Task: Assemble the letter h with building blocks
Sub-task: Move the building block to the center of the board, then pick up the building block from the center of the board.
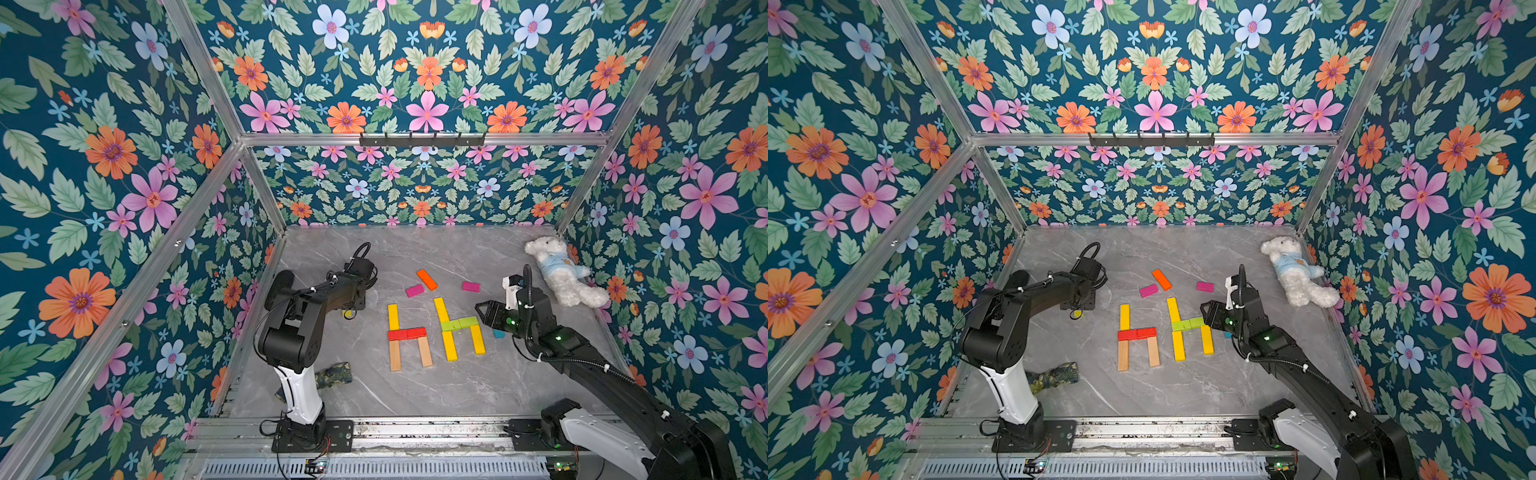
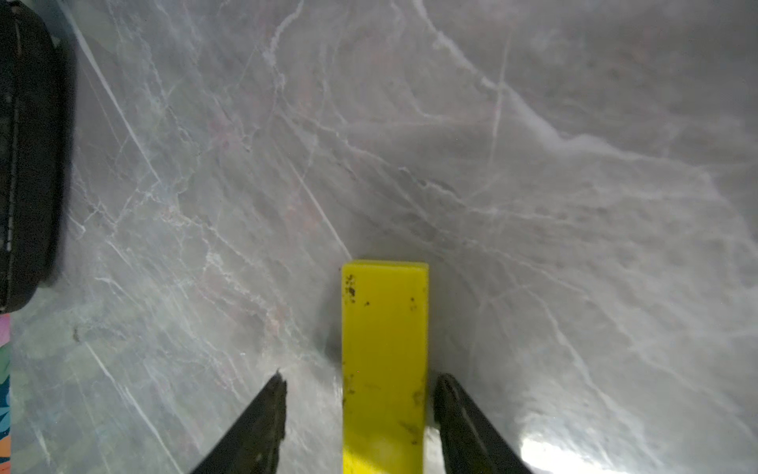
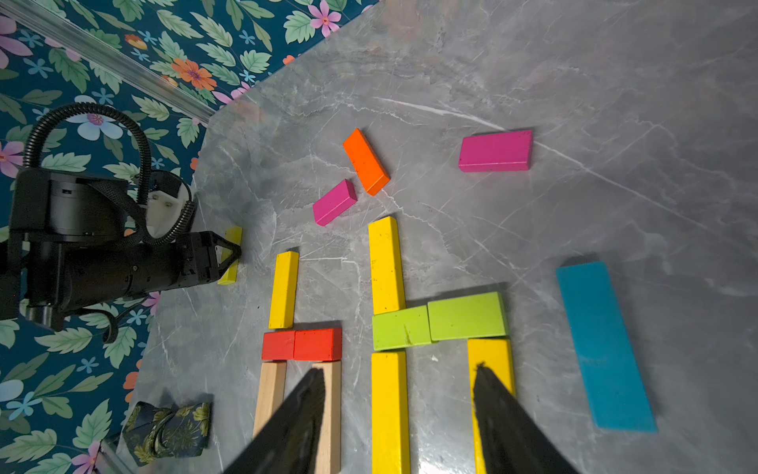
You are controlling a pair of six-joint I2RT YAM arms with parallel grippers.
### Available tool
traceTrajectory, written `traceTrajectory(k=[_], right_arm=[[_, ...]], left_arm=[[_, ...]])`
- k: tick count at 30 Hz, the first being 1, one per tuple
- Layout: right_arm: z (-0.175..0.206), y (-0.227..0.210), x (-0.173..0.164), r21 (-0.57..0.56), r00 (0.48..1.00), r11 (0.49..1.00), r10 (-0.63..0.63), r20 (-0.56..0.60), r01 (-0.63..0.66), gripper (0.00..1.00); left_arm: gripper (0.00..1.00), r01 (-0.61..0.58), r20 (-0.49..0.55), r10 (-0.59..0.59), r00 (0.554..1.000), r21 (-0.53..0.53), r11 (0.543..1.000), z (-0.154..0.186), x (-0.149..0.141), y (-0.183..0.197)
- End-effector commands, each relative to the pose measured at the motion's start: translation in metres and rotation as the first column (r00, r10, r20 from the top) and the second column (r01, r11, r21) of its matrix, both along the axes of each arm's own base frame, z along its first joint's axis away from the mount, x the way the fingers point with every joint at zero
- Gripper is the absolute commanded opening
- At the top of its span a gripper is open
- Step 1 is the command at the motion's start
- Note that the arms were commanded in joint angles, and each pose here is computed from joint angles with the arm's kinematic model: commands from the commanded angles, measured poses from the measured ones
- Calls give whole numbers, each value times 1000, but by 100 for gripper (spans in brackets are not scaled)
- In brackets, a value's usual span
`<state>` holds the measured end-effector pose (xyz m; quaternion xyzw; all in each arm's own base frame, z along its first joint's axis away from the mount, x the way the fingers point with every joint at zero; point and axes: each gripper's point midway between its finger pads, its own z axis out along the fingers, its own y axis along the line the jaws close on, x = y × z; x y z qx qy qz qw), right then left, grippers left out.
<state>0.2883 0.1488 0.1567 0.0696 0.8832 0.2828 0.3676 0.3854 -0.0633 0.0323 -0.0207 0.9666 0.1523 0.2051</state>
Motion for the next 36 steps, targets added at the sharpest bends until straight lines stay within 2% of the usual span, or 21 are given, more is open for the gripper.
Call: traceTrajectory(k=[1, 4, 6, 7, 11, 16, 18, 19, 23, 25, 30, 32, 36], right_arm=[[5, 1, 2, 6, 1000, 1000, 3, 21, -3, 61], [5, 0, 2, 3, 1000, 1000, -1, 24, 1, 61], [4, 0, 2, 0, 1000, 1000, -3, 22, 3, 61], [4, 0, 2, 0, 1000, 1000, -3, 21, 3, 61], [-1, 1, 4, -10, 1000, 1000, 0, 9, 0, 61], [-14, 3, 10, -35, 1000, 999, 7, -28, -8, 62], [-20, 1, 14, -63, 998, 998, -9, -62, 5, 62], [-24, -3, 18, -83, 996, 996, -47, -81, 40, 62], [-37, -14, 39, -162, 974, 978, -158, -163, 131, 70], [-43, -11, 58, -183, 967, 974, -167, -190, 132, 74], [-63, -11, 107, -247, 952, 962, -178, -249, 115, 77], [-82, -6, 125, -274, 938, 958, -167, -303, 82, 78], [-108, -4, 149, -310, 913, 947, -195, -358, 81, 79]], left_arm=[[66, 23, 1, -23, 1000, 9, 1000, 11, 1, 0], [65, 13, 16, -13, 1000, 11, 1000, 21, 5, -1], [66, 5, 78, -1, 997, -56, 998, 43, 12, -9], [67, 11, 134, 6, 991, -121, 993, 60, 17, -18], [80, 100, 345, 30, 938, -352, 931, 132, 28, -67], [90, 247, 494, 25, 869, -476, 844, 182, 12, -118], [94, 321, 526, -1, 851, -517, 793, 191, 6, -141], [96, 350, 535, -26, 844, -514, 783, 192, 3, -153], [96, 338, 458, -71, 886, -534, 775, 165, -3, -179], [97, 356, 460, -83, 884, -547, 757, 159, -10, -186], [99, 398, 516, -81, 853, -542, 740, 172, -37, -181], [99, 413, 533, -76, 843, -549, 726, 181, -49, -175], [99, 440, 559, -77, 825, -551, 709, 196, -70, -161]])
